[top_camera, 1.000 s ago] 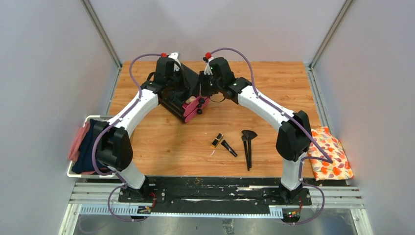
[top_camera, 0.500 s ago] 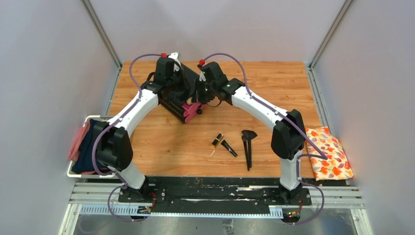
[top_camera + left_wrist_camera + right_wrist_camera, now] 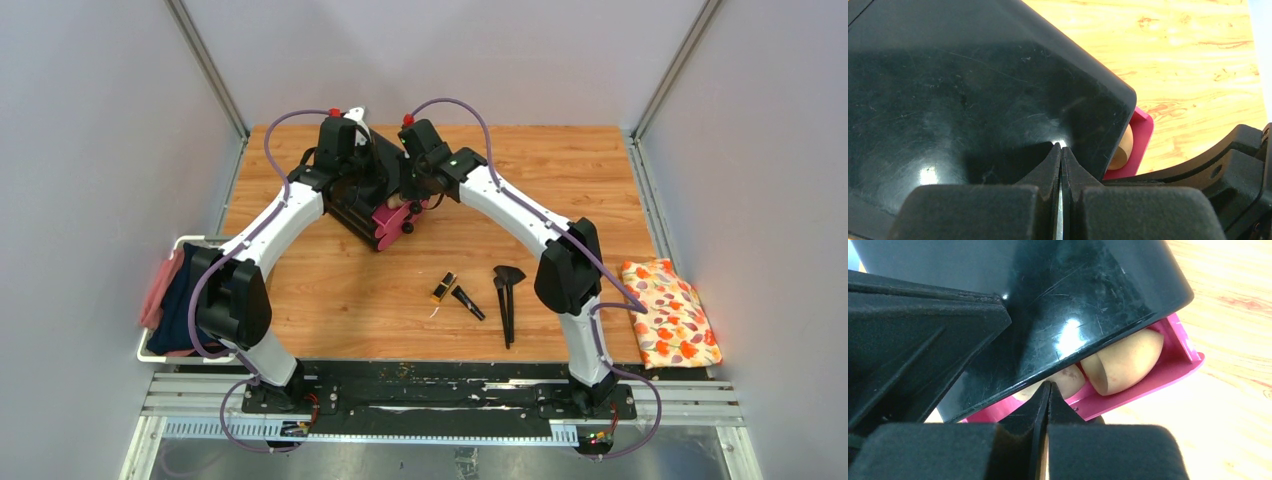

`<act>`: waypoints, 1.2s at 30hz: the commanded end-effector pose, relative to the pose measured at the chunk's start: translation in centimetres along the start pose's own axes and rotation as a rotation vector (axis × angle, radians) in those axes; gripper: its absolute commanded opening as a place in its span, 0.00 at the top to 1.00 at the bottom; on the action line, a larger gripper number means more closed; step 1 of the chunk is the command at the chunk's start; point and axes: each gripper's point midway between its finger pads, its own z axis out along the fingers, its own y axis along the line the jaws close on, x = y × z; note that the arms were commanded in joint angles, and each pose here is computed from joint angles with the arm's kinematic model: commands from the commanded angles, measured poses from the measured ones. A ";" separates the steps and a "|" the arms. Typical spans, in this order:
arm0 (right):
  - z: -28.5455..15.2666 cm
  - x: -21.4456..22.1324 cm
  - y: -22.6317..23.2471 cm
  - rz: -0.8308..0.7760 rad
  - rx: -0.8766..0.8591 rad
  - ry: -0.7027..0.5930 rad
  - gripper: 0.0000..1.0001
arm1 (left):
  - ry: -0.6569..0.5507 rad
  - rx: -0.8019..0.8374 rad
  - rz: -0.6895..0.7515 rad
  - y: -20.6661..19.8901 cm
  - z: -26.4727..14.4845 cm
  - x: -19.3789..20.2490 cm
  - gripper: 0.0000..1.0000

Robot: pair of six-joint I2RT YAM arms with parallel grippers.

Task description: Organize the makeup

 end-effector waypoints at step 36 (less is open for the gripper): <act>-5.7 2.6 -3.0 -0.038 0.042 -0.130 1.00 | 0.121 -0.046 -0.007 1.8 0.4 3.6 1.00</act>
